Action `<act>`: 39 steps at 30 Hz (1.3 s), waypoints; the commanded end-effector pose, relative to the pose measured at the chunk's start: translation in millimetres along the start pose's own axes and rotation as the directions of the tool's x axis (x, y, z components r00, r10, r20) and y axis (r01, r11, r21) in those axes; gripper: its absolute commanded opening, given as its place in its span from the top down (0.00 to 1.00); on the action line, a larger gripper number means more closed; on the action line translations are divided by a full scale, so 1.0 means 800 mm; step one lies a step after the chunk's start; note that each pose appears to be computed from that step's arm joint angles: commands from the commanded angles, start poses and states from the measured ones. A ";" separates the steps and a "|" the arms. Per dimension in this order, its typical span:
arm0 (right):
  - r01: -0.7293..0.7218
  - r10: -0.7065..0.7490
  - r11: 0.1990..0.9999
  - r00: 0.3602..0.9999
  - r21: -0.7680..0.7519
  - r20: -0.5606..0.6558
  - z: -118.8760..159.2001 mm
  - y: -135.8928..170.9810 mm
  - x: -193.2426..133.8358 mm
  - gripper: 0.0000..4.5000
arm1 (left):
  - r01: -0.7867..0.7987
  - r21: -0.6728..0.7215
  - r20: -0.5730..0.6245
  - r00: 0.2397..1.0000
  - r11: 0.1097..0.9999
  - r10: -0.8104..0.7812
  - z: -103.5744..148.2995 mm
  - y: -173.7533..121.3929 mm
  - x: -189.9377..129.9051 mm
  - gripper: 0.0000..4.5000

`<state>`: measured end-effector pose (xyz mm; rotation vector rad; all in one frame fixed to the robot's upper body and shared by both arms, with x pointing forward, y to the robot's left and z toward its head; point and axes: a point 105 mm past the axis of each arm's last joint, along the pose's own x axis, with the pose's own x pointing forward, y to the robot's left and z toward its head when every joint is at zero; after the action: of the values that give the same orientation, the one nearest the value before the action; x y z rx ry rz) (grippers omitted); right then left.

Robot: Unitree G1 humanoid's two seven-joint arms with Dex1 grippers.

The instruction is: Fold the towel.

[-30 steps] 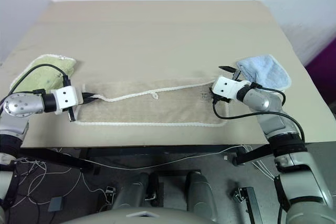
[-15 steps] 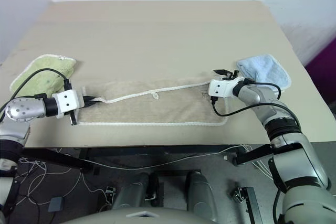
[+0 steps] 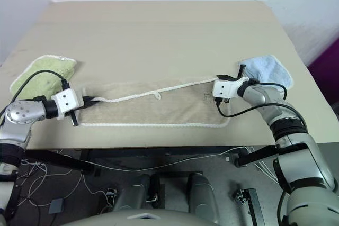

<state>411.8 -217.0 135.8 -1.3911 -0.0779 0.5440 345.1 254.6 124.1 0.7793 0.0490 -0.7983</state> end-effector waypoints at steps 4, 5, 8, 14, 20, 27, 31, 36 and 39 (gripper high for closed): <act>0.214 -0.215 0.976 0.976 0.028 0.023 0.013 -0.120 -0.006 0.99 | -0.345 -0.110 0.080 0.932 0.932 0.354 0.047 0.113 0.009 1.00; 0.234 -0.234 0.972 0.972 0.025 0.013 0.011 -0.132 -0.006 0.99 | -0.374 -0.117 0.085 0.919 0.920 0.384 0.052 0.124 0.011 1.00; 0.333 -0.333 0.943 0.943 0.001 -0.020 0.010 -0.188 -0.016 0.99 | -0.494 -0.132 0.115 0.853 0.859 0.509 0.084 0.171 0.012 1.00; 0.416 -0.418 0.908 0.906 0.047 0.071 0.033 -0.248 -0.048 0.99 | -0.588 -0.123 0.195 0.776 0.799 0.601 0.122 0.216 -0.026 1.00; 0.200 -0.230 0.967 0.952 0.158 0.204 0.038 -0.193 -0.081 0.99 | -0.464 -0.126 0.231 0.846 0.877 0.481 0.103 0.181 -0.061 1.00; -0.228 0.163 0.922 0.962 0.313 0.221 0.031 -0.061 -0.133 0.99 | -0.136 -0.154 0.199 0.966 0.979 0.166 0.074 0.059 -0.092 1.00; -0.370 0.290 0.848 0.923 0.379 0.251 0.042 -0.023 -0.164 0.99 | -0.033 -0.222 0.111 0.992 0.974 0.059 0.059 0.014 -0.112 1.00; -0.481 0.389 0.768 0.875 0.424 0.288 0.053 -0.008 -0.194 0.99 | 0.080 -0.362 0.069 0.996 0.929 -0.058 0.061 -0.034 -0.133 1.00; -0.508 0.418 0.746 0.860 0.430 0.291 0.054 -0.005 -0.201 0.99 | 0.079 -0.409 0.056 0.997 0.909 -0.062 0.061 -0.039 -0.136 1.00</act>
<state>258.5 -241.4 174.8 -0.8160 0.2920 1.0472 236.2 276.7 156.9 0.3356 0.2414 -0.8531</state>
